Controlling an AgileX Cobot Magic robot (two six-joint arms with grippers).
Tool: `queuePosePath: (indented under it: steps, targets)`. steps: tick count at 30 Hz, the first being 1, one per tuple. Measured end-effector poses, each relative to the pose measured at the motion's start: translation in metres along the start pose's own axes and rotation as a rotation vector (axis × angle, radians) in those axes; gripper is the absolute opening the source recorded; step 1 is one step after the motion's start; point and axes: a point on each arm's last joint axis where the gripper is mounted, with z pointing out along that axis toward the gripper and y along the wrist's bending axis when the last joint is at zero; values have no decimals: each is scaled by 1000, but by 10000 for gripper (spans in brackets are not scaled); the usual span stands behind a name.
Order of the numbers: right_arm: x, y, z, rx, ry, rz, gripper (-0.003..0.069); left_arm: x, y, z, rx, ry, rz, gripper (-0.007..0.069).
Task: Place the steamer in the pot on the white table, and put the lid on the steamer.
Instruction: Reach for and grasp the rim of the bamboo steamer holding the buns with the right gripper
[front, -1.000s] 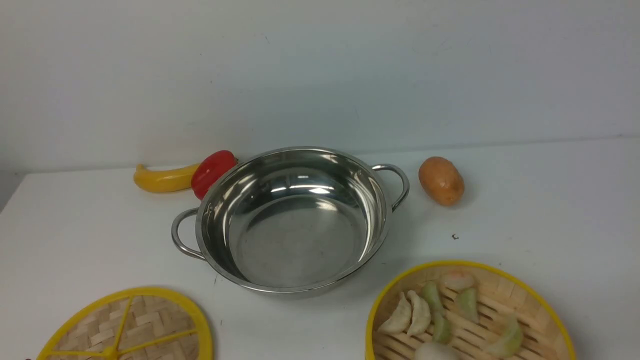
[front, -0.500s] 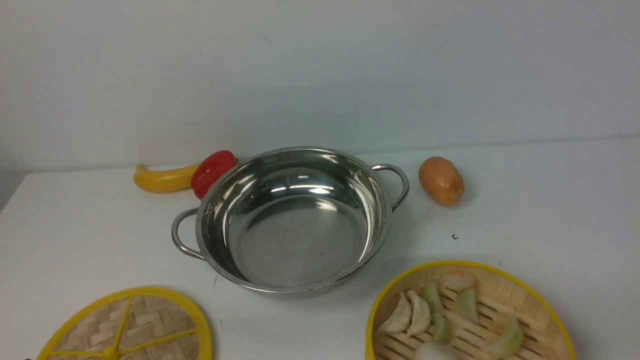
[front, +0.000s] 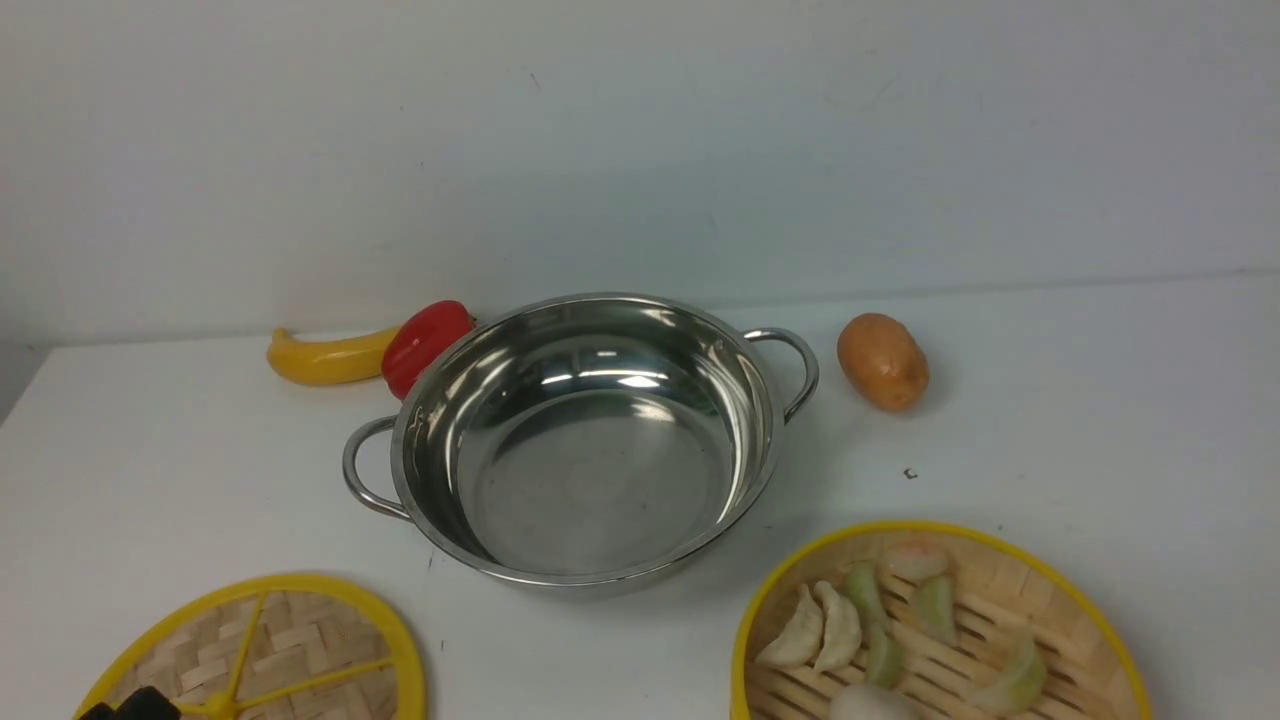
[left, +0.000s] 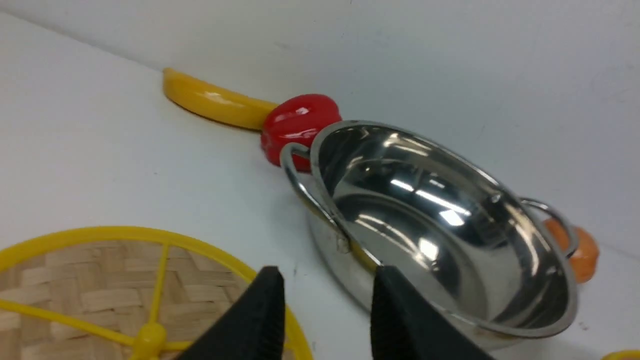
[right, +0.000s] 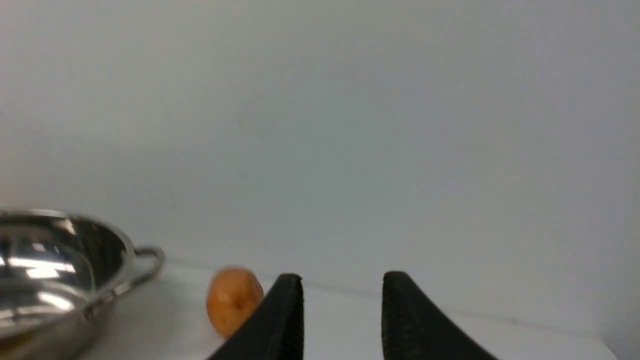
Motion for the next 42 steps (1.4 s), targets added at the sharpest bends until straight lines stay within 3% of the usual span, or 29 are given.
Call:
queuePosePath:
  steps: [6,12,24,30,35,39,42]
  targets:
    - [-33,13,-7,-162,-370,82,243,-4,-4,0,49,-40,-266,241]
    - [-56,22,-23,-333,-650,185,243,-11,-1,-1,33,-120,-426,241]
    - [-59,26,-27,-493,-631,466,243,-12,0,-1,33,-131,-464,241]
    - [-63,18,-28,-536,-635,794,243,-13,-1,-1,47,-136,-545,241]
    - [-66,9,-29,-547,-667,1027,243,-12,-2,-1,64,-122,-563,241]
    - [-66,12,-29,-586,-636,1060,243,-20,-10,-3,98,-130,-514,241]
    - [-79,21,-22,-600,-458,974,243,-52,-31,-14,140,-224,-198,241]
